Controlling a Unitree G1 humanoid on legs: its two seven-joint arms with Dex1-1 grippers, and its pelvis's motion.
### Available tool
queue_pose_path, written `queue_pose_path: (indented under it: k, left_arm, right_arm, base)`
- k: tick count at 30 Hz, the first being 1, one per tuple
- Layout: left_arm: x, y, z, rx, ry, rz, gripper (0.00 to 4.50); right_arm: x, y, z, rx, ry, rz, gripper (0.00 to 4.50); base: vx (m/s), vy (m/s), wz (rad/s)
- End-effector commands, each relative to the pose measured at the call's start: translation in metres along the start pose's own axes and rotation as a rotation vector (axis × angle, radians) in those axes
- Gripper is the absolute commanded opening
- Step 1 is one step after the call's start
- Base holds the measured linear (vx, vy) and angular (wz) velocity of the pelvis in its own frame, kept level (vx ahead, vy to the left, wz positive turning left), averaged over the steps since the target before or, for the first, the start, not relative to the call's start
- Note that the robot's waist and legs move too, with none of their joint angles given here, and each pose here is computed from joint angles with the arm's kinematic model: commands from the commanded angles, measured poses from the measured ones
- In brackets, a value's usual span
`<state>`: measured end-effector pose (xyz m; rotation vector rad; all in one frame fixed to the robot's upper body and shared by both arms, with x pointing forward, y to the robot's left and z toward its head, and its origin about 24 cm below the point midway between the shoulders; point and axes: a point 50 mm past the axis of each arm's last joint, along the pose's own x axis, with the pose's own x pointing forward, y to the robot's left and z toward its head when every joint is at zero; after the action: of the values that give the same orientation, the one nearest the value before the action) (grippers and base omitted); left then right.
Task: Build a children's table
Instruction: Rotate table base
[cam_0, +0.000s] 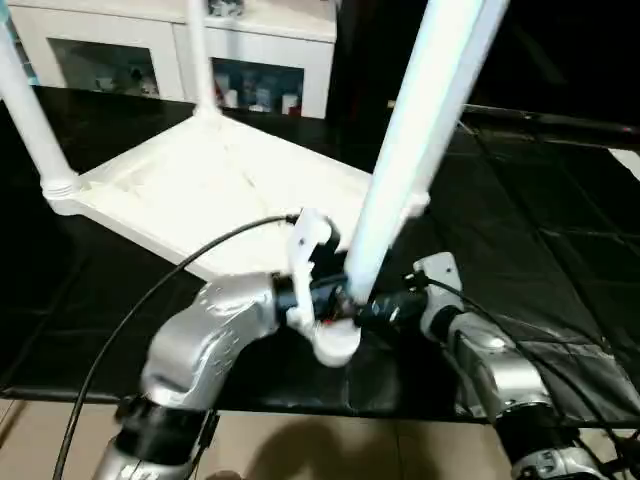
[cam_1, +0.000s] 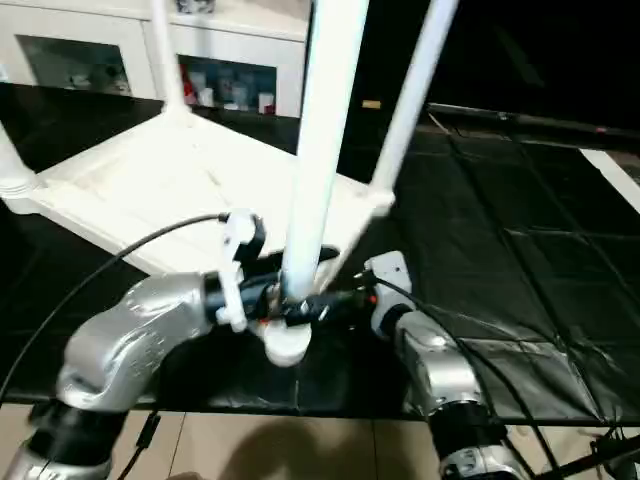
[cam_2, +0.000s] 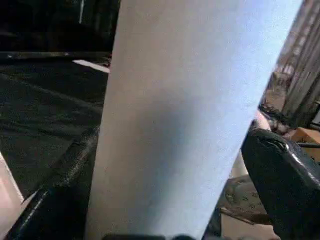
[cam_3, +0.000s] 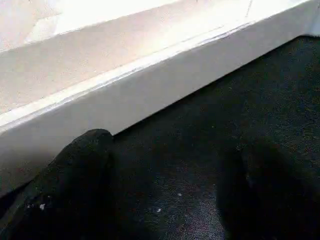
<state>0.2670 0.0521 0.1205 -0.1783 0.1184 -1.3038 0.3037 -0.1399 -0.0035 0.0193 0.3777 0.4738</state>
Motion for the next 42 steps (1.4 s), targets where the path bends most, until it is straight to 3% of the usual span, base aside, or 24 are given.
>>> queue_pose_path:
  k: [1, 6, 14, 25, 31, 33, 36, 38, 39, 42]
  left_arm:
    - [0.015, -0.009, 0.006, 0.027, -0.016, -0.070, 4.45]
    - [0.027, -0.022, 0.008, 0.014, -0.041, -0.145, 4.45]
    - [0.035, -0.028, 0.006, 0.007, -0.060, -0.165, 4.45]
    - [0.030, -0.010, 0.007, 0.059, -0.060, -0.051, 4.45]
    - [0.006, 0.009, 0.005, 0.109, 0.018, -0.046, 4.45]
    - [-0.013, 0.019, 0.002, 0.135, 0.100, -0.080, 4.45]
    - [-0.028, 0.028, -0.002, 0.139, 0.177, -0.090, 4.45]
    - [-0.032, 0.030, -0.003, 0.146, 0.199, -0.091, 4.45]
    - [-0.044, 0.038, -0.009, 0.185, 0.289, -0.100, 4.45]
    - [-0.054, 0.046, -0.012, 0.214, 0.369, -0.110, 4.45]
  right_arm:
    - [0.007, 0.009, 0.011, -0.022, -0.034, 0.046, 4.50]
    - [0.011, 0.013, 0.013, -0.024, -0.044, 0.064, 4.50]
    - [0.017, 0.020, 0.019, -0.045, -0.052, 0.103, 4.50]
    - [0.015, 0.011, 0.015, -0.061, -0.041, 0.066, 4.50]
    - [0.002, -0.011, 0.017, -0.072, -0.054, 0.042, 4.50]
    - [-0.010, -0.025, 0.023, -0.103, -0.071, 0.060, 4.50]
    - [-0.020, -0.035, 0.029, -0.137, -0.086, 0.077, 4.50]
    - [-0.023, -0.037, 0.031, -0.146, -0.089, 0.084, 4.50]
    - [-0.033, -0.043, 0.035, -0.178, -0.084, 0.107, 4.50]
    - [-0.043, -0.046, 0.036, -0.218, -0.064, 0.152, 4.50]
  base:
    - [0.000, 0.000, 0.00]
    - [0.000, 0.000, 0.00]
    - [0.000, 0.000, 0.00]
    - [0.000, 0.000, 0.00]
    - [0.000, 0.000, 0.00]
    - [0.000, 0.000, 0.00]
    - [0.000, 0.000, 0.00]
    - [0.000, 0.000, 0.00]
    - [0.000, 0.000, 0.00]
    - [0.000, 0.000, 0.00]
